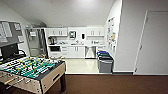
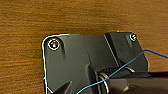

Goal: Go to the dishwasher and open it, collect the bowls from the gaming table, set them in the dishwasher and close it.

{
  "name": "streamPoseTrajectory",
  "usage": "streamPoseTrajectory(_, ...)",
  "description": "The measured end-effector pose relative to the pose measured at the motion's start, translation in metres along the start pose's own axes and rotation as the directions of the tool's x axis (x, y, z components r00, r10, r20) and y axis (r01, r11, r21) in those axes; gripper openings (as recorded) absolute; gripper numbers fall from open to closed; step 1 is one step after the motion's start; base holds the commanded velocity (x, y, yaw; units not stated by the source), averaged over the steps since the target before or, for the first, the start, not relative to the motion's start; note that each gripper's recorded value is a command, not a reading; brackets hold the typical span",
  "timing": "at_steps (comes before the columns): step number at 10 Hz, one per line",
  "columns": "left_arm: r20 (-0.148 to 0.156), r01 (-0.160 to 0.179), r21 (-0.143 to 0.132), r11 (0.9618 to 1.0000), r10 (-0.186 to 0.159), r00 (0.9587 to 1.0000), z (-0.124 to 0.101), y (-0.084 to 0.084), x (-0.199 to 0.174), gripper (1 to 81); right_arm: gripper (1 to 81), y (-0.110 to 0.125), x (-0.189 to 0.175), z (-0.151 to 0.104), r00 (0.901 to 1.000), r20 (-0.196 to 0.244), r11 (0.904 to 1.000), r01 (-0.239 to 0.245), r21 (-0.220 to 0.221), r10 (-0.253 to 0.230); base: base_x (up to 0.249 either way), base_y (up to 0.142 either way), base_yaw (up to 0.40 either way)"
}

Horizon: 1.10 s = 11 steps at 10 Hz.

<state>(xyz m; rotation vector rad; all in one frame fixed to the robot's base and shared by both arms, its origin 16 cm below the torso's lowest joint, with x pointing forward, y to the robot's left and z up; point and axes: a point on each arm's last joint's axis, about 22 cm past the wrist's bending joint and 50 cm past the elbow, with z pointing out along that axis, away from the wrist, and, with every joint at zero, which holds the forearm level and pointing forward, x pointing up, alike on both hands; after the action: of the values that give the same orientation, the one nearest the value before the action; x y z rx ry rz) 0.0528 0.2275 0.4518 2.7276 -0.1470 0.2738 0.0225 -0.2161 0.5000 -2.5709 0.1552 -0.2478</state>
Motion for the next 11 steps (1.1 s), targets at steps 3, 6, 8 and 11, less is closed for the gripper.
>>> streamPoseTrajectory(3,-0.019,-0.006,0.003,1.0000,0.006,0.9998,0.001,-0.002,0.014,81.1,81.1,0.001,0.011,0.001,0.9999,-0.014,1.0000,0.006,-0.002,-0.006,0.095,0.000,0.000)
streamPoseTrajectory(6,-0.011,-0.003,0.002,1.0000,0.003,0.9999,0.000,-0.002,0.009,81.1,81.1,0.001,0.007,0.000,1.0000,-0.009,1.0000,0.003,-0.003,-0.003,0.124,0.000,0.000)
streamPoseTrajectory(8,-0.012,-0.003,0.001,1.0000,0.003,0.9999,0.001,-0.001,0.009,81.1,81.1,0.003,0.008,0.001,0.9999,-0.012,1.0000,0.005,-0.008,-0.005,0.136,0.000,0.000)
streamPoseTrajectory(11,-0.011,-0.003,0.001,1.0000,0.003,0.9999,0.001,-0.001,0.008,81.1,81.1,0.002,0.008,0.004,0.9999,-0.013,0.9999,0.004,-0.009,-0.005,0.136,0.000,0.000)
